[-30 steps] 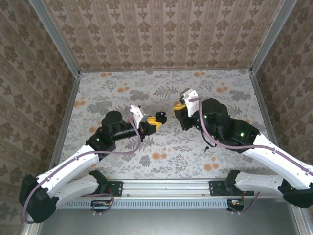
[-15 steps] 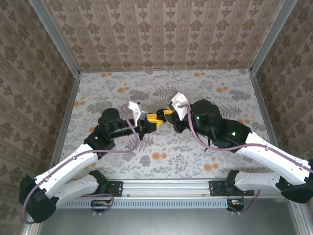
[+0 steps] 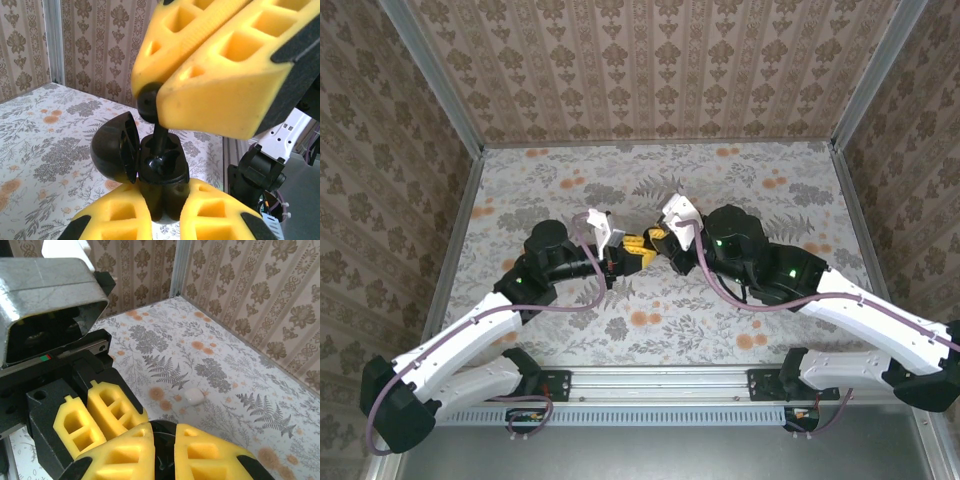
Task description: Insert wireless bluetooth earbuds into charging case
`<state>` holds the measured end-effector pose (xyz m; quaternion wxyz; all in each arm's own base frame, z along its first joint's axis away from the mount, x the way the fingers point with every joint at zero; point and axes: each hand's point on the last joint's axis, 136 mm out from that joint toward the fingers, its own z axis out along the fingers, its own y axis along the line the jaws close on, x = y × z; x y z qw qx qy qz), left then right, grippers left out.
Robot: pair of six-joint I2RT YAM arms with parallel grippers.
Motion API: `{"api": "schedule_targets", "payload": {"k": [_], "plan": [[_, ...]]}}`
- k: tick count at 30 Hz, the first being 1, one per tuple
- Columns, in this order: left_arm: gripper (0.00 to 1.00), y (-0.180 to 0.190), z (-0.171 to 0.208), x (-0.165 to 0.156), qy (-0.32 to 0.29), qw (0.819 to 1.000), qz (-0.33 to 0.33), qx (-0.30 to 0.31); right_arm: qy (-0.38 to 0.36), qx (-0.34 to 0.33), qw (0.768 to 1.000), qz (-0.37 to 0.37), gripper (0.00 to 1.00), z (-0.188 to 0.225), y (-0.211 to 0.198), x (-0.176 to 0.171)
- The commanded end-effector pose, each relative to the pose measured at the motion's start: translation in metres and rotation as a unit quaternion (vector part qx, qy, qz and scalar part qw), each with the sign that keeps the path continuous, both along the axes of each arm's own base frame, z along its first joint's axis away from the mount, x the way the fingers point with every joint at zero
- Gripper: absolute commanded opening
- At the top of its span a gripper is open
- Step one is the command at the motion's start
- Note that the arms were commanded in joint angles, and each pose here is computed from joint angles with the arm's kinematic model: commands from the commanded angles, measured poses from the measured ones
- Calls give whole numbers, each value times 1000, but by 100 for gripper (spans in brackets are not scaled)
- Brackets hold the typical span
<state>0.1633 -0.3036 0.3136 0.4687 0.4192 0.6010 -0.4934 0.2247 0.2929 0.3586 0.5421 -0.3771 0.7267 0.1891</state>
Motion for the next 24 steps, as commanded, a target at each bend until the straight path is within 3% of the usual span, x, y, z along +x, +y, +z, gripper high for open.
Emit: {"api": "schedule_targets", "payload": {"k": [1, 11, 24], "plan": [[0, -1, 27, -6, -20, 999, -15, -26, -9, 1, 1000, 19, 12, 11, 3, -6], [0, 0, 24, -8, -24, 999, -16, -19, 25, -49, 998, 38, 12, -6, 2, -14], [0, 2, 19, -14, -34, 999, -25, -16, 37, -70, 996, 42, 12, 0, -4, -19]]}}
